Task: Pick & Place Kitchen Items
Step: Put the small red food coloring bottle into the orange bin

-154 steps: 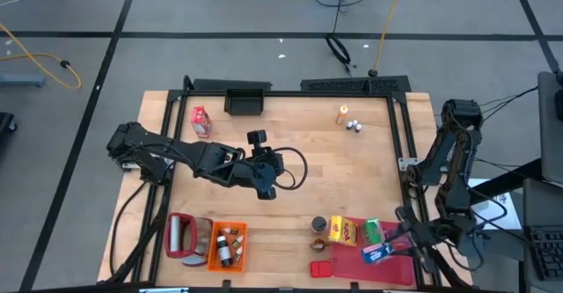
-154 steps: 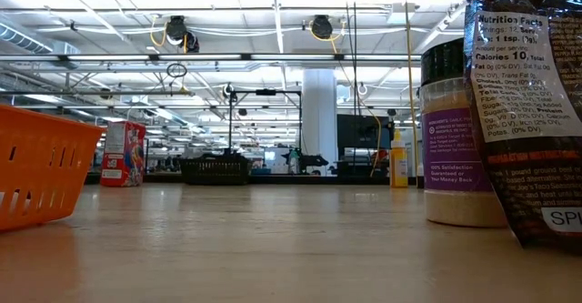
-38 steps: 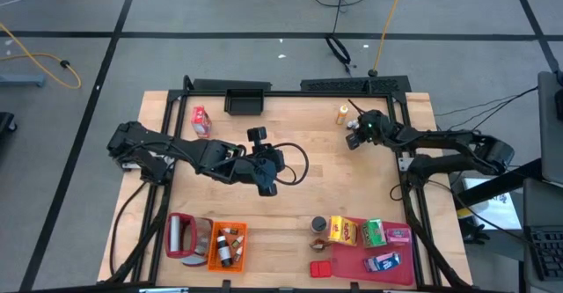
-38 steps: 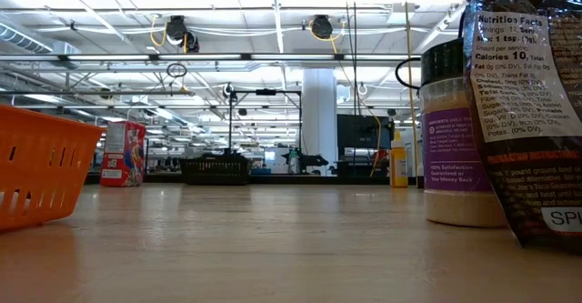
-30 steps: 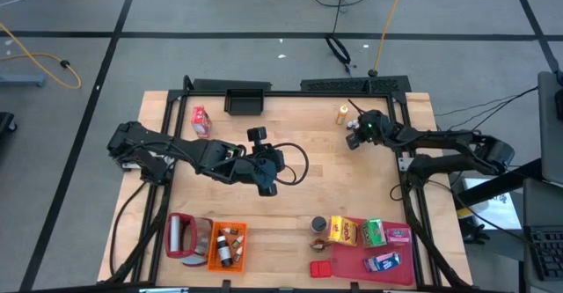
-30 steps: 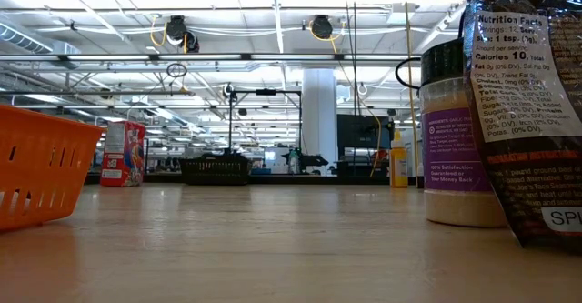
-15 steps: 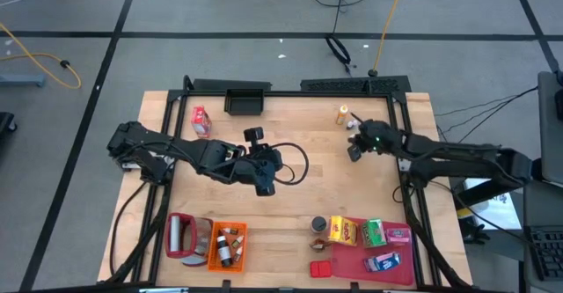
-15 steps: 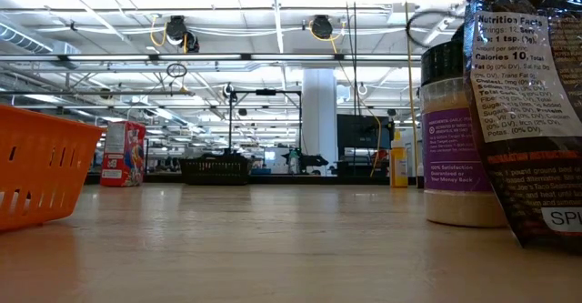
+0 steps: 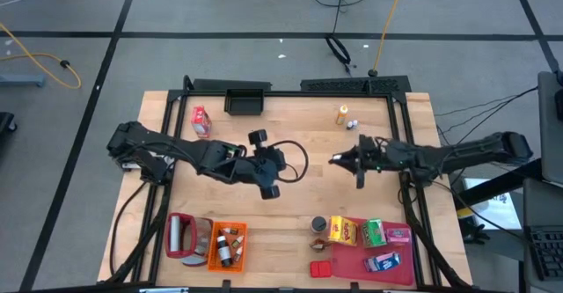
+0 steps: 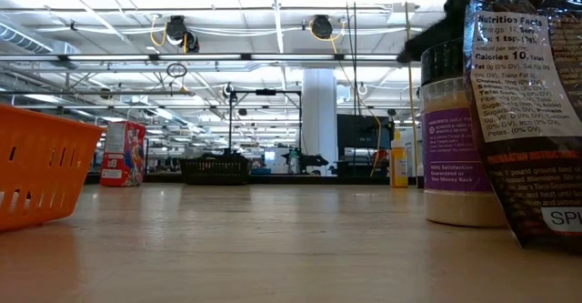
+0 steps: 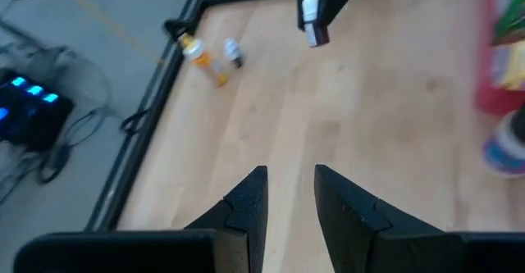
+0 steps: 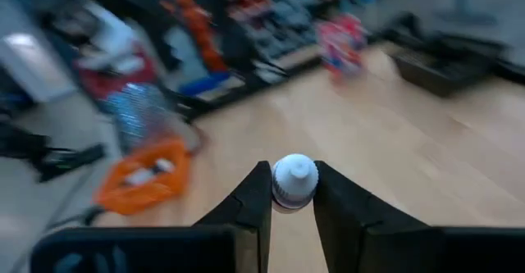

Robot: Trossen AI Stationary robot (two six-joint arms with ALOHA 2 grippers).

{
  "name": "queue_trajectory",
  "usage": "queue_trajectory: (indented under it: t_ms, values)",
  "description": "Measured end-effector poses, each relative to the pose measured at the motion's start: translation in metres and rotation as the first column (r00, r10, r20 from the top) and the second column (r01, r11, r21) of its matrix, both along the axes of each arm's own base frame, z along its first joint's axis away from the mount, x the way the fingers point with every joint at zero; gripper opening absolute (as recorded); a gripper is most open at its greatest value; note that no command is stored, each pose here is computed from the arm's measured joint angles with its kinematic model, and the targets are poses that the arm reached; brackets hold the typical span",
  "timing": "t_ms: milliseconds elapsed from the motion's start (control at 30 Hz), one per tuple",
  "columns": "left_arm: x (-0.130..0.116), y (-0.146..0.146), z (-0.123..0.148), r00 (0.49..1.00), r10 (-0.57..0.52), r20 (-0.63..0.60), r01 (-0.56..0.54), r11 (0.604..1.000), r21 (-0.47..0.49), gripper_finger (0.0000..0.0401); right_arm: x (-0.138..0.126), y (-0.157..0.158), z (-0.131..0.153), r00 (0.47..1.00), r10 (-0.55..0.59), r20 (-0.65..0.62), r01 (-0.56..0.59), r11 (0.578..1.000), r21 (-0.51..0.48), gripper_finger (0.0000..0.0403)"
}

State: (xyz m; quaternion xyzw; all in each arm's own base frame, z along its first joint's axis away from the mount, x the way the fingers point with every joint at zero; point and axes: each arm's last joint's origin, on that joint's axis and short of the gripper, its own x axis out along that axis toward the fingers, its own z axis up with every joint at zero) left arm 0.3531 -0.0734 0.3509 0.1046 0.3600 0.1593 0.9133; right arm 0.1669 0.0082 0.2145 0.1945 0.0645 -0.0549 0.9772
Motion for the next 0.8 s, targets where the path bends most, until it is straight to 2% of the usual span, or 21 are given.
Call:
queue_trajectory:
  t_ms: [133,300,433,633,800]
  values:
    - [0.008,-0.003,-0.009,0.997,-0.043,0.064,0.044,0.999,-0.014,0.0104,0.004,0.015,0.007,0.994,0.062,0.086,-0.059,0.998,-0.038,0.0058]
    - [0.016,-0.002,-0.034,0.991,-0.066,0.119,0.066,0.998,0.002,0.0104,0.011,0.028,0.008,0.988,0.071,0.140,-0.061,0.996,-0.070,0.0058]
    - [0.022,-0.002,-0.045,0.974,-0.068,0.215,0.070,0.998,-0.003,0.0104,0.019,0.034,0.009,0.977,0.070,0.200,-0.054,0.995,-0.084,0.0058]
    - [0.025,-0.003,-0.061,0.941,-0.074,0.331,0.081,0.997,-0.006,0.0104,0.041,0.039,0.014,0.981,0.068,0.182,-0.046,0.991,-0.123,0.0058]
    - [0.023,-0.002,-0.070,0.943,-0.065,0.327,0.071,0.997,-0.007,0.0104,0.061,0.044,0.024,0.983,0.060,0.174,-0.026,0.981,-0.193,0.0058]
